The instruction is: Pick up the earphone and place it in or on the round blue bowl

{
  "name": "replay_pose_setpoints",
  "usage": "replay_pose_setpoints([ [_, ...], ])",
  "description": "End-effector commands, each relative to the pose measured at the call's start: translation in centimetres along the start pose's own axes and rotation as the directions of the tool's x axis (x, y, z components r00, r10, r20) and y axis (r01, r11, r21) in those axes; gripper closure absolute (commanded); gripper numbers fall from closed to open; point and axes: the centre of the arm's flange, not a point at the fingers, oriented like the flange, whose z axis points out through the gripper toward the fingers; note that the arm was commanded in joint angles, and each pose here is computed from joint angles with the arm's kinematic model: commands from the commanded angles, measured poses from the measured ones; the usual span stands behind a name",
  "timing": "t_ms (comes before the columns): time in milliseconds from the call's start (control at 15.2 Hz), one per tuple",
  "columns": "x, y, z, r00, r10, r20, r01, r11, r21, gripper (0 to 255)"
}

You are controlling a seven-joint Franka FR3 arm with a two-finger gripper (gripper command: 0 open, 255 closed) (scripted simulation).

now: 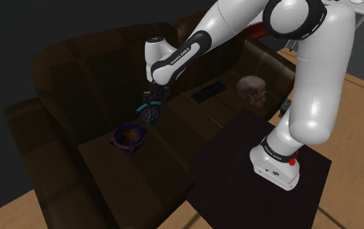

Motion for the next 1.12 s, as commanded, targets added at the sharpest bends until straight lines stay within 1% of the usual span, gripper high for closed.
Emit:
replay_pose_setpoints([
  [0,1.5,-1.2,2.0,1.0,0.014,-0.006,-0.014,1.0,-0.006,0],
  [198,3.6,-2.7,4.5,0.999,0.032,-0.014,-0.032,0.999,-0.014,0],
  [660,3.6,-2.6,8.2,0.999,0.032,-0.014,-0.032,0.999,-0.014,0],
  [1056,3.6,-2.6,8.5,0.999,0.032,-0.014,-0.032,0.999,-0.014,0],
])
